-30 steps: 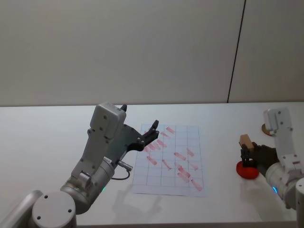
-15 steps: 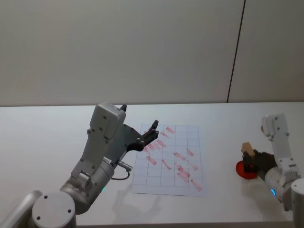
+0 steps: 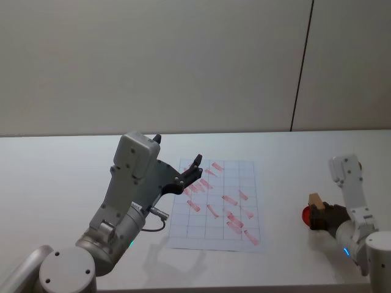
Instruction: Use the one hand to pick up the stamp and affix it onto the A4 paper.
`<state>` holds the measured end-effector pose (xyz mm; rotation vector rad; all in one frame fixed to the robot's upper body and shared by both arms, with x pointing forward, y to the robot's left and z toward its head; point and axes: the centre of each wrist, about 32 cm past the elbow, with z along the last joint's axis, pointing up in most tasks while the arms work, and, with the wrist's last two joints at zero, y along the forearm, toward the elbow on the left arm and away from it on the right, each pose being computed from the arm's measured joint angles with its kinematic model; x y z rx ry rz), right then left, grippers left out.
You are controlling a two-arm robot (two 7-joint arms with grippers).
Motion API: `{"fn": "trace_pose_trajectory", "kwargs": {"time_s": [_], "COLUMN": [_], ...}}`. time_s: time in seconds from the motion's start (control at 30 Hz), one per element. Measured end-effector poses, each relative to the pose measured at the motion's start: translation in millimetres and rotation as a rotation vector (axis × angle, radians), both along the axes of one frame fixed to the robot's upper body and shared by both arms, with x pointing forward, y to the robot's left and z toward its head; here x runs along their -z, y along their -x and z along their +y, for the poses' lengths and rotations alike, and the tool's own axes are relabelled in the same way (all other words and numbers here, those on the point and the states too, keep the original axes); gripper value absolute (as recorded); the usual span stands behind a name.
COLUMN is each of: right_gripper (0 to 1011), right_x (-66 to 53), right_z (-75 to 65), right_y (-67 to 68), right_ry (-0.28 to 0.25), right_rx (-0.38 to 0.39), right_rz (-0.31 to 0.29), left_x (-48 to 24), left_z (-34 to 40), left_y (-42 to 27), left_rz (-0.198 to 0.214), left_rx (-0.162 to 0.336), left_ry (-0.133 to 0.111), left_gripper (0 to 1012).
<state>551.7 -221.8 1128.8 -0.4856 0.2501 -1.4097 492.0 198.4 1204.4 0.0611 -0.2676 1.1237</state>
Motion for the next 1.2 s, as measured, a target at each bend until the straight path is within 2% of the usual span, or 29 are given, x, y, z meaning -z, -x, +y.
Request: {"fn": "trace_pose_trajectory", "kwargs": {"time_s": [0.17,0.27,0.3,0.4,0.53,0.6,0.63,0.73,0.77,0.97,1.03,1.2], "right_gripper": [220,298,357,420,581,622,682,779,779,967,997,1001], "right_x": [2.6,4.2,4.4,5.1,5.2,4.4,3.0,-0.1,-1.0,-10.7,-14.7,-23.9], "right_z": [-0.6,-0.9,-0.9,-1.0,-0.6,-0.4,-0.1,0.9,1.1,3.0,3.6,4.2], "right_y": [-1.3,-2.0,-2.1,-2.3,-2.5,-2.7,-2.8,-2.2,-2.0,1.1,2.7,6.9], "right_ry": [0.003,0.006,0.006,0.008,0.01,0.011,0.011,0.01,0.01,0.008,0.006,0.001], "right_rx": [0.004,0.008,0.009,0.011,0.012,0.013,0.013,0.011,0.011,0.004,-0.001,-0.011], "right_rz": [0.01,0.014,0.014,0.014,0.006,0.0,-0.008,-0.027,-0.032,-0.095,-0.121,-0.182], "left_x": [0.0,0.0,0.0,0.0,0.0,0.0,0.0,0.0,0.0,0.0,0.0,0.0], "left_z": [0.0,0.0,0.0,0.0,0.0,0.0,0.0,0.0,0.0,0.0,0.0,0.0], "left_y": [0.0,0.0,0.0,0.0,0.0,0.0,0.0,0.0,0.0,0.0,0.0,0.0], "left_rz": [0.0,0.0,0.0,0.0,0.0,0.0,0.0,0.0,0.0,0.0,0.0,0.0], "left_rx": [0.0,0.0,0.0,0.0,0.0,0.0,0.0,0.0,0.0,0.0,0.0,0.0], "left_ry": [0.0,0.0,0.0,0.0,0.0,0.0,0.0,0.0,0.0,0.0,0.0,0.0], "left_gripper": [993,993,993,993,993,993,993,993,993,993,993,993]}}
